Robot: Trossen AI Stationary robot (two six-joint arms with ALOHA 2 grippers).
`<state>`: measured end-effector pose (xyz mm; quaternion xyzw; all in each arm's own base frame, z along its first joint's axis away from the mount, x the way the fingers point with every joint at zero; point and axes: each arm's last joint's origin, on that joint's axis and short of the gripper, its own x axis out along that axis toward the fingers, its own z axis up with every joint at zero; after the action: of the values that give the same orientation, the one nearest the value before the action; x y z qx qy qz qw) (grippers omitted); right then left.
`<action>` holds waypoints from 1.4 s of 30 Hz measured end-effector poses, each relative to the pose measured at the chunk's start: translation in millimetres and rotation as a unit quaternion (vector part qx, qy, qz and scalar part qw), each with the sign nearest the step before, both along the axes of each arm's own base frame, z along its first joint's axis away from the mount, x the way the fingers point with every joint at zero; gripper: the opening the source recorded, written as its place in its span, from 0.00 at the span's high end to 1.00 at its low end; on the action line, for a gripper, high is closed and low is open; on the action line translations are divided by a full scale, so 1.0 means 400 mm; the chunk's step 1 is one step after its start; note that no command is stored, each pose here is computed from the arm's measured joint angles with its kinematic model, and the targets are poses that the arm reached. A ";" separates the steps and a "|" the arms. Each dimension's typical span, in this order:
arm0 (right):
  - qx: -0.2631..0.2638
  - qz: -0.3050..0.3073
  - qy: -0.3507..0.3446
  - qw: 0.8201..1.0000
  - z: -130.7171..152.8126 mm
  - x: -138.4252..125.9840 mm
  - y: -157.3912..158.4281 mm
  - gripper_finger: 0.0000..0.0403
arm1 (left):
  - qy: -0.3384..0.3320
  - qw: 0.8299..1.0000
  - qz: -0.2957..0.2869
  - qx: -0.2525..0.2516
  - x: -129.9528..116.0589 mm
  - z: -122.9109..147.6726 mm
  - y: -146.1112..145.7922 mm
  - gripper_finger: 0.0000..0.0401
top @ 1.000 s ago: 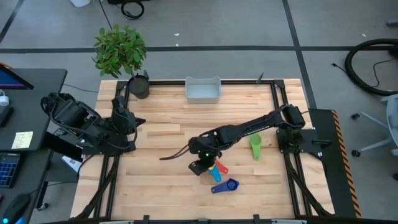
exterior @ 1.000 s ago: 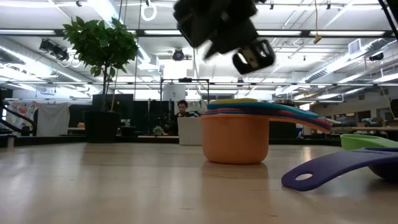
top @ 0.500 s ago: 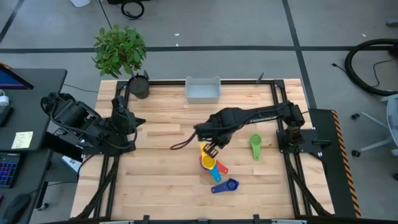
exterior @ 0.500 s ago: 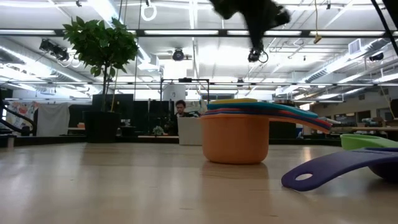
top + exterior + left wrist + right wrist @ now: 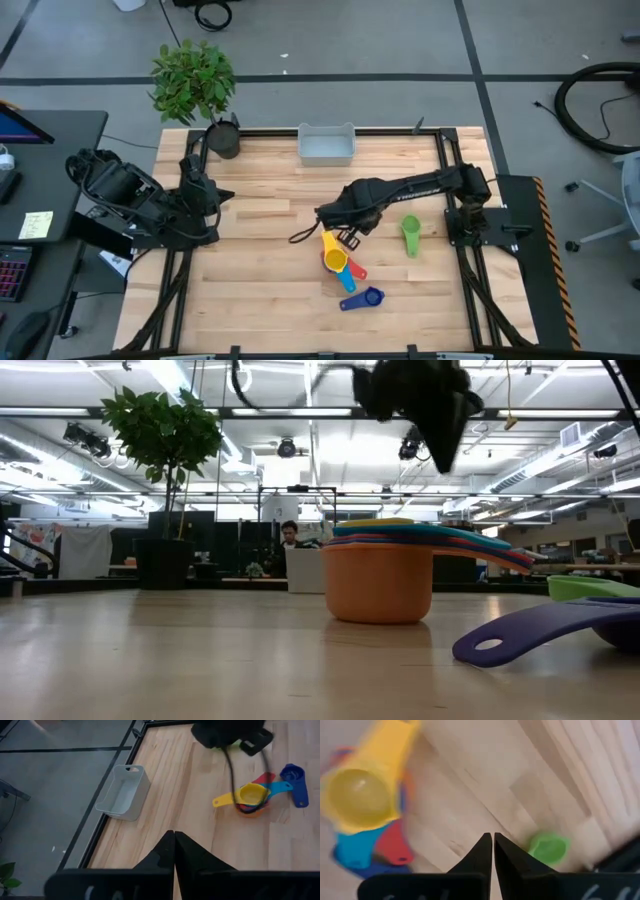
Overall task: Nest measuring cups in basket
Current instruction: Stack the green measuring cup on top of the yellow measuring cup
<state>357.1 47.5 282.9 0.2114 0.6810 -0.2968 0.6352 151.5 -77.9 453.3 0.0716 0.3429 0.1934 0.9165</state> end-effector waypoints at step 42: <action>0.055 -0.165 -0.022 0.984 -0.237 -0.336 -0.080 0.68 | 0.000 1.000 0.000 0.000 -0.001 0.000 0.001 0.98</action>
<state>222.6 15.4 188.3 0.3624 0.6378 -0.3550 0.5796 151.3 -77.4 453.5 0.0719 0.3427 0.1938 0.9164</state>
